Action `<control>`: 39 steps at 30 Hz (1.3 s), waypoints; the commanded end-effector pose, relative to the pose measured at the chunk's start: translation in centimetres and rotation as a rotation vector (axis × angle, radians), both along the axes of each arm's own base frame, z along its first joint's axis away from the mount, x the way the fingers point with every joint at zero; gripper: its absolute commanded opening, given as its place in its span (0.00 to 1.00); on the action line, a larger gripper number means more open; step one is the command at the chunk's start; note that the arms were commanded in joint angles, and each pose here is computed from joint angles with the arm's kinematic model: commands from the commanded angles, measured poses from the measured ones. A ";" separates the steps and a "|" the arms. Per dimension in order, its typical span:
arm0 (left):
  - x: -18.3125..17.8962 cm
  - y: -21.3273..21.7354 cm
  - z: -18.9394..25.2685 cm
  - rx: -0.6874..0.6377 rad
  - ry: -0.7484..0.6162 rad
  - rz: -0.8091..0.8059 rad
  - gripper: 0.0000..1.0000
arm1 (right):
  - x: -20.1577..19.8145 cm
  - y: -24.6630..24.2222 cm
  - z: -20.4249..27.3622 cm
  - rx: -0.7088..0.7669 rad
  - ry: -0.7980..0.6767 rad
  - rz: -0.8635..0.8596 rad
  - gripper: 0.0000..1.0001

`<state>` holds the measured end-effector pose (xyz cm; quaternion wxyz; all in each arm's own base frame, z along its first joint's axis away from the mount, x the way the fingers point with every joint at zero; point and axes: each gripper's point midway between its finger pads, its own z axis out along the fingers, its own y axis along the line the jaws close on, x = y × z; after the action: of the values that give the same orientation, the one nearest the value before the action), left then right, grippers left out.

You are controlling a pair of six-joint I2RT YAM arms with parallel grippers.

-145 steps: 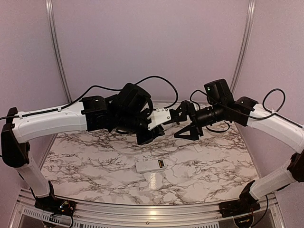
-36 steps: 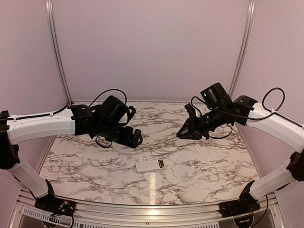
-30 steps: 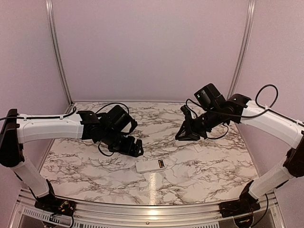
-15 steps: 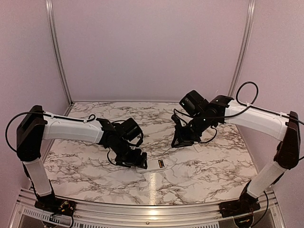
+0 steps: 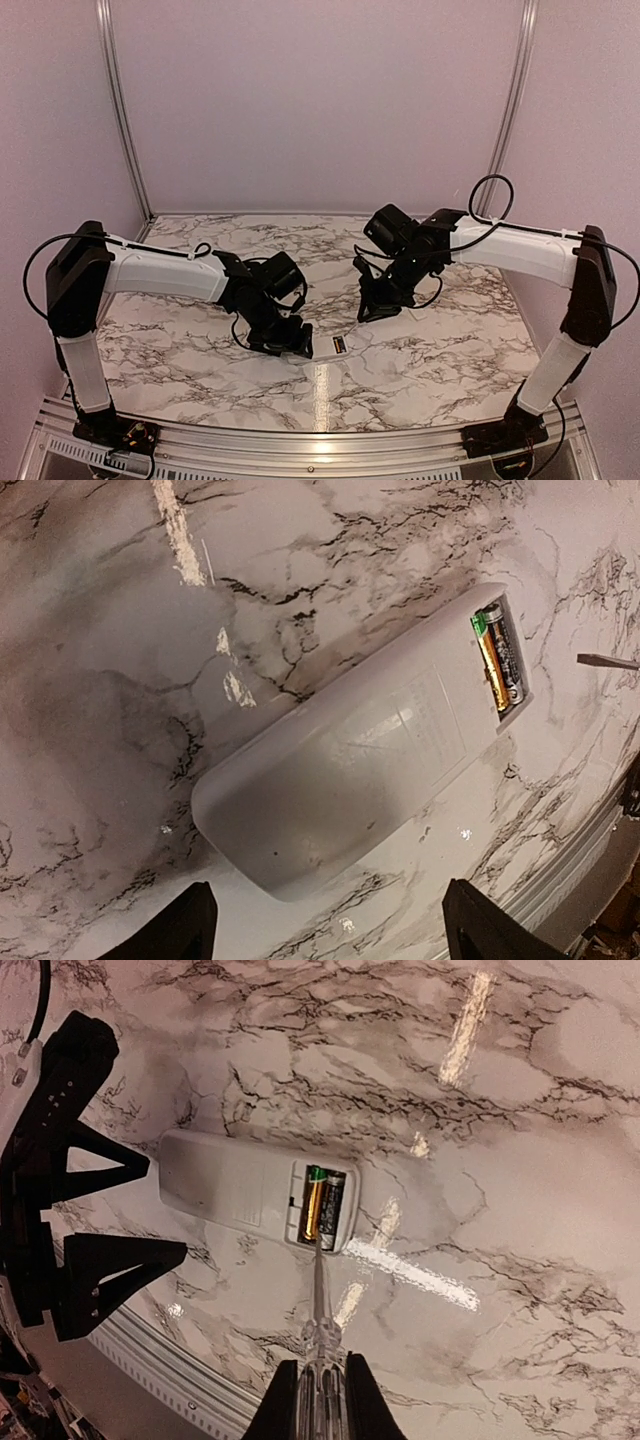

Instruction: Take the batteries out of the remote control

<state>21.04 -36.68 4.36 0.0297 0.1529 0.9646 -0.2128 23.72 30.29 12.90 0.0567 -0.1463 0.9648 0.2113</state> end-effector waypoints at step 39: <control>0.8 -0.4 -1.3 0.043 0.042 0.060 0.73 | 0.0 1.0 -3.5 -0.216 -0.005 0.081 0.00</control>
<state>21.34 -37.08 3.23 0.0134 0.1290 0.9710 -0.2007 23.50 31.23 9.46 0.0264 -0.1812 0.9732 0.1389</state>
